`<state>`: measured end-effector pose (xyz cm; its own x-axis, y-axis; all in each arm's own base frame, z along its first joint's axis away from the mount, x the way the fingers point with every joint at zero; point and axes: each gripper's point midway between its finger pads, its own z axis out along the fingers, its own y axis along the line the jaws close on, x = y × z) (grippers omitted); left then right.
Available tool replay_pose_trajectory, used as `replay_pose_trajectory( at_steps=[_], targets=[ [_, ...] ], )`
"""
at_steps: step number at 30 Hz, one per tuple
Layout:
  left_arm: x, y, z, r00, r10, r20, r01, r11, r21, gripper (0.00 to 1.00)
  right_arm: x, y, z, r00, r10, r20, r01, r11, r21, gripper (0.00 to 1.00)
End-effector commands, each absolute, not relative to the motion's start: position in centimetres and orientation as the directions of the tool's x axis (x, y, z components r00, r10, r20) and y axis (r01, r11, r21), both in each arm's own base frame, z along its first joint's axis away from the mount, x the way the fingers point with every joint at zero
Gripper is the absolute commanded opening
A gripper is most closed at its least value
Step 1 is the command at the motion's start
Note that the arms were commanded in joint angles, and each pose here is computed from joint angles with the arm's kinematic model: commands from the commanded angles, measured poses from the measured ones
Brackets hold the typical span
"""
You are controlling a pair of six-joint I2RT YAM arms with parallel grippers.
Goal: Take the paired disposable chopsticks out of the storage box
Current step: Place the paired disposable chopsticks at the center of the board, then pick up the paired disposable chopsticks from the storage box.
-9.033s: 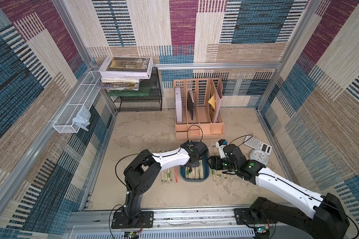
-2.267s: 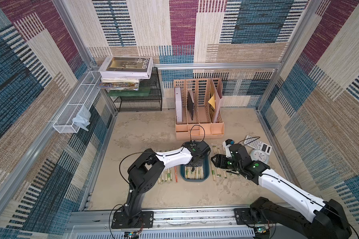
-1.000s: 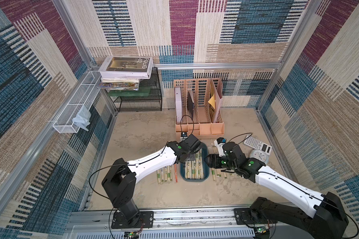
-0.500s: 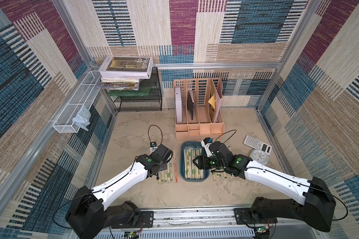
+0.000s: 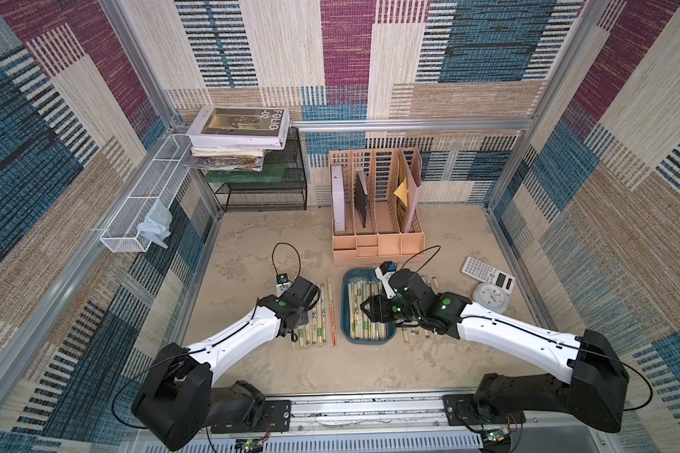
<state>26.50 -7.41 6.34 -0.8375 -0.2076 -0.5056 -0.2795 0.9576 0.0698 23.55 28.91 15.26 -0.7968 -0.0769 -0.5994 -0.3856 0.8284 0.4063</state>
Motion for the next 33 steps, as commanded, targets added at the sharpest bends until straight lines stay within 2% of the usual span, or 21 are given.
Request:
replay_pose_trajectory(
  at_steps=[1,5,11,18,23,33],
  targets=[
    [27.4,-7.5,6.2,-0.827,-0.2,-0.526,-0.275,0.959,0.068,0.07,23.6,28.6,15.1,-0.798,-0.074,-0.598,-0.374,0.839,0.395,0.73],
    [27.5,-7.5,5.4,-0.838,-0.19,-0.511,-0.266,0.96,0.08,0.08,23.6,28.6,14.9,-0.801,-0.075,-0.593,-0.371,0.841,0.394,0.73],
    [27.7,-7.9,4.6,-0.857,-0.18,-0.482,-0.249,0.965,0.082,0.22,23.6,28.4,14.9,-0.801,-0.074,-0.594,-0.368,0.844,0.391,0.73],
    [27.7,-7.7,6.2,-0.845,-0.184,-0.503,-0.25,0.966,0.067,0.28,23.5,28.0,14.8,-0.8,-0.072,-0.595,-0.36,0.852,0.381,0.73],
    [27.4,-8.3,8.3,-0.831,-0.202,-0.518,-0.236,0.972,-0.001,0.38,23.7,27.6,14.6,-0.8,-0.069,-0.596,-0.351,0.859,0.372,0.73],
    [27.3,-12.7,10.6,-0.851,-0.259,-0.456,-0.174,0.96,-0.221,0.39,24.6,26.4,14.4,-0.793,-0.063,-0.606,-0.336,0.875,0.348,0.73]
  ],
)
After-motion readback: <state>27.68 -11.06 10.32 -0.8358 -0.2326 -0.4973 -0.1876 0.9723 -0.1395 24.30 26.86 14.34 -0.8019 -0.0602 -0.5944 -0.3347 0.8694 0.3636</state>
